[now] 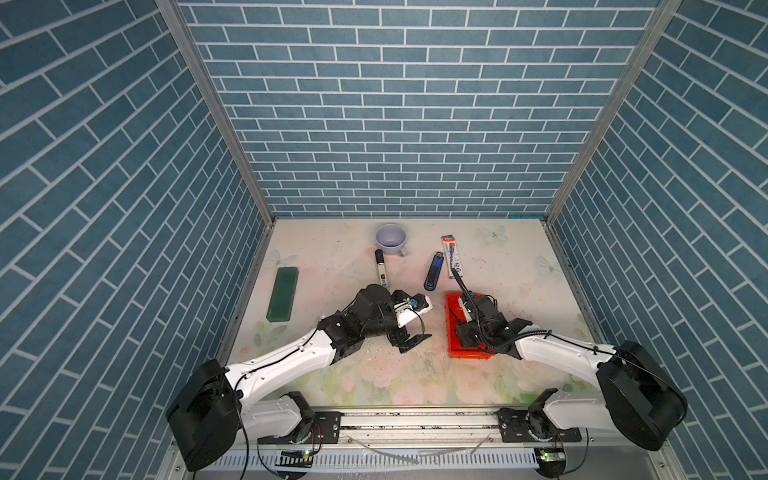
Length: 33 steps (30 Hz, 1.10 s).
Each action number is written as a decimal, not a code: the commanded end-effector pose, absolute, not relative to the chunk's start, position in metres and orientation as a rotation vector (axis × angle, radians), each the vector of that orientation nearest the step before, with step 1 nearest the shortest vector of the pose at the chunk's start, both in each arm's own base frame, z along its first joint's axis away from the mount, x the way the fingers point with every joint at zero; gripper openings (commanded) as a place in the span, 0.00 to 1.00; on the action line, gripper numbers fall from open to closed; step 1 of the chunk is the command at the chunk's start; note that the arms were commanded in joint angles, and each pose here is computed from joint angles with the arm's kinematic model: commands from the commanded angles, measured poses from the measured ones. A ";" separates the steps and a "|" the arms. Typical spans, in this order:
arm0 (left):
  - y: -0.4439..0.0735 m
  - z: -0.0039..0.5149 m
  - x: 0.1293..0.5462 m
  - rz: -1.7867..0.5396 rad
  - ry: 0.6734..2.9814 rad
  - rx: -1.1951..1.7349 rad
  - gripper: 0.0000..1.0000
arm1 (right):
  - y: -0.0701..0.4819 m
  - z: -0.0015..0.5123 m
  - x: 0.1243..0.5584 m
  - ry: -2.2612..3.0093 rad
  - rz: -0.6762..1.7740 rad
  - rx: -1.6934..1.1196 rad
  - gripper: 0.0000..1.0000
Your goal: Put the screwdriver in the bin
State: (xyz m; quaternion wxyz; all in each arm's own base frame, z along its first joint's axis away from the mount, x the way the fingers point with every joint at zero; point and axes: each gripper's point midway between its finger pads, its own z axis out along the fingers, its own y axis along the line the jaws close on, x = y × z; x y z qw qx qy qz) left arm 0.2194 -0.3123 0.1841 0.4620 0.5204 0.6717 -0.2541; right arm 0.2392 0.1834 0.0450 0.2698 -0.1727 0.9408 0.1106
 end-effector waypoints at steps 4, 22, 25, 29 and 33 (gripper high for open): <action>-0.282 0.195 0.250 -0.546 1.686 1.072 1.00 | 0.183 0.107 0.255 2.397 0.369 -0.405 0.75; -0.104 0.175 0.343 -0.051 1.835 0.338 1.00 | 0.116 0.203 0.326 2.023 0.230 -0.221 0.94; -0.068 0.169 0.348 0.051 1.857 0.179 1.00 | 0.096 0.200 0.339 1.973 0.127 -0.220 0.94; -0.037 0.170 0.349 0.145 1.836 0.100 1.00 | 0.064 0.184 0.355 1.957 -0.025 -0.182 0.95; -0.012 0.158 0.344 0.271 1.865 0.059 1.00 | 0.025 0.166 0.365 1.929 -0.116 -0.066 0.95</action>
